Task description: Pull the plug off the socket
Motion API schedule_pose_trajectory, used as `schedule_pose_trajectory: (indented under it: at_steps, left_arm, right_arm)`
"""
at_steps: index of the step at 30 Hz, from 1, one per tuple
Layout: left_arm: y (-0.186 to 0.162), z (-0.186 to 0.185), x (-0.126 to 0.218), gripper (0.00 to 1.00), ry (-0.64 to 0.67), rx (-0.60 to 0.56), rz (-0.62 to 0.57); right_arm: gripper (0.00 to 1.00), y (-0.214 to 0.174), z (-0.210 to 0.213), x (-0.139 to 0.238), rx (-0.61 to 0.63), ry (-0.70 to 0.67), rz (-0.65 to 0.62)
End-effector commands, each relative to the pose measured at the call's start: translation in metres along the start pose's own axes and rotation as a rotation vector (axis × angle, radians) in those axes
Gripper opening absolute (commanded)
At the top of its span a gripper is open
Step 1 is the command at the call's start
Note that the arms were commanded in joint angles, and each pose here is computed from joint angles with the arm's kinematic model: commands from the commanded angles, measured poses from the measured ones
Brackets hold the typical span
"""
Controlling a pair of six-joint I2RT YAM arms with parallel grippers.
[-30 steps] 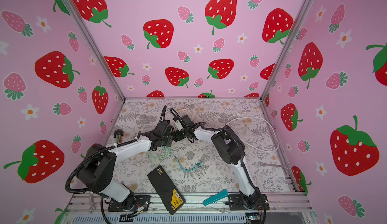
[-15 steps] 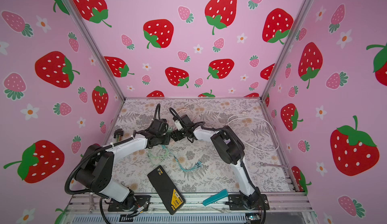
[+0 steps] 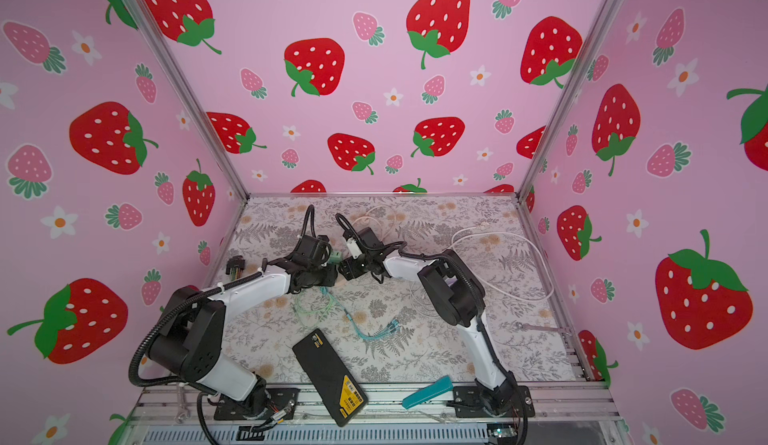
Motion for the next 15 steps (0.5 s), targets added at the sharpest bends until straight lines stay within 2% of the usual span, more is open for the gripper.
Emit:
schedule_pose_trajectory:
  at_steps: [1,10,15]
  left_arm:
    - [0.0094,-0.0206,0.0145,0.20,0.007,-0.068,-0.051]
    - [0.0128,-0.0263,0.0217,0.20,0.085,-0.127,-0.086]
    - [0.0152,-0.0298,0.0240,0.20,0.051,-0.110,-0.089]
  right_arm:
    - [0.76,-0.1221,-0.0575,-0.0282,-0.015,-0.270,0.407]
    - [0.74,-0.1259,-0.0629,-0.0297,0.002,-0.324,0.436]
    - [0.74,-0.1280,-0.0643,-0.0318,0.007,-0.333,0.450]
Point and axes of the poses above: each gripper's point midway between its finger pads, its own x axis back along the fingers, its own z axis along the line the jaws close on, y = z × x, the point moved 5 cm from there along x, back along the fingers, and after that the axes turned 8 degrees about x, right-handed, at the moved point
